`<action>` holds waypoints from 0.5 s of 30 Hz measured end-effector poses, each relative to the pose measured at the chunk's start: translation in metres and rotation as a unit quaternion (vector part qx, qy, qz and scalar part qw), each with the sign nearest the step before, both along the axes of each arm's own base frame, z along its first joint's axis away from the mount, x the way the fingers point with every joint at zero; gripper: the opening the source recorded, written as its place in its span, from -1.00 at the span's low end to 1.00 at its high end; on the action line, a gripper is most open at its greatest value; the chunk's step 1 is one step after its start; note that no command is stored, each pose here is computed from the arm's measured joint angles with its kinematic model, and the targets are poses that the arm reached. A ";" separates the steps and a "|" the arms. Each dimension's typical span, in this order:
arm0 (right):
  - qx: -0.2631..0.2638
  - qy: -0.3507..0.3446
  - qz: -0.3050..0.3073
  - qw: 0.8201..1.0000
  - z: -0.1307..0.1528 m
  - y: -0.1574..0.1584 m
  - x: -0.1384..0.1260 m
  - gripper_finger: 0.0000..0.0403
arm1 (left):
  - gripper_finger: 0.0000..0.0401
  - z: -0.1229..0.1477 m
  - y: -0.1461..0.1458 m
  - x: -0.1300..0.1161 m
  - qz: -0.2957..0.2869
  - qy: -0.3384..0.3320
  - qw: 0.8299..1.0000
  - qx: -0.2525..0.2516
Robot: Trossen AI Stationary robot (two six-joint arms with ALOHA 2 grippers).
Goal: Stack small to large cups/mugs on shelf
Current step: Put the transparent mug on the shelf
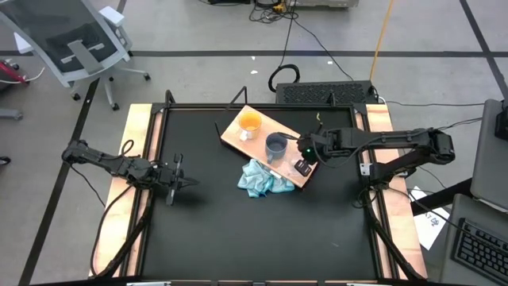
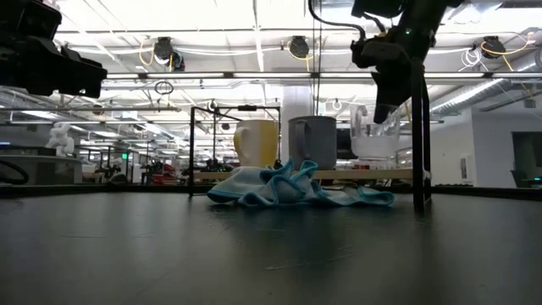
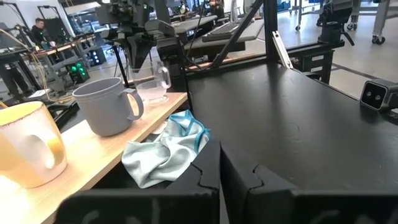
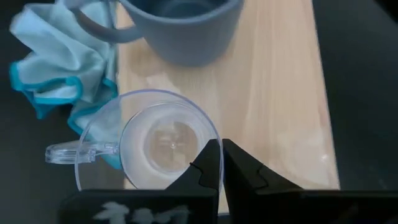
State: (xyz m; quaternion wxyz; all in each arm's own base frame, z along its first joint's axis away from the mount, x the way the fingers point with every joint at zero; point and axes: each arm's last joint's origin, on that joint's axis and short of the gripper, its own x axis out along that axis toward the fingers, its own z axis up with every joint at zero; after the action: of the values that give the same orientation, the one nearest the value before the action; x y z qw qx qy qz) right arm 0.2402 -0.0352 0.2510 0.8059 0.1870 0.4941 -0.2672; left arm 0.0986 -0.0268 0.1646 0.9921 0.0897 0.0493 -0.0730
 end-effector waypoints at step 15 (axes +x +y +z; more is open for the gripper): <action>0.000 0.008 -0.027 1.000 -0.002 -0.012 -0.002 -1.00 | -0.92 0.001 0.000 0.000 0.003 -0.005 1.000 -0.002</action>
State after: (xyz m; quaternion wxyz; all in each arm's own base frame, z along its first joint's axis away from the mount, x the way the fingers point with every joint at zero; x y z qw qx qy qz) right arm 0.2384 -0.0473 0.2490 0.7947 0.1979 0.4951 -0.2901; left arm 0.0987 -0.0267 0.1652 0.9926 0.0885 0.0444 -0.0700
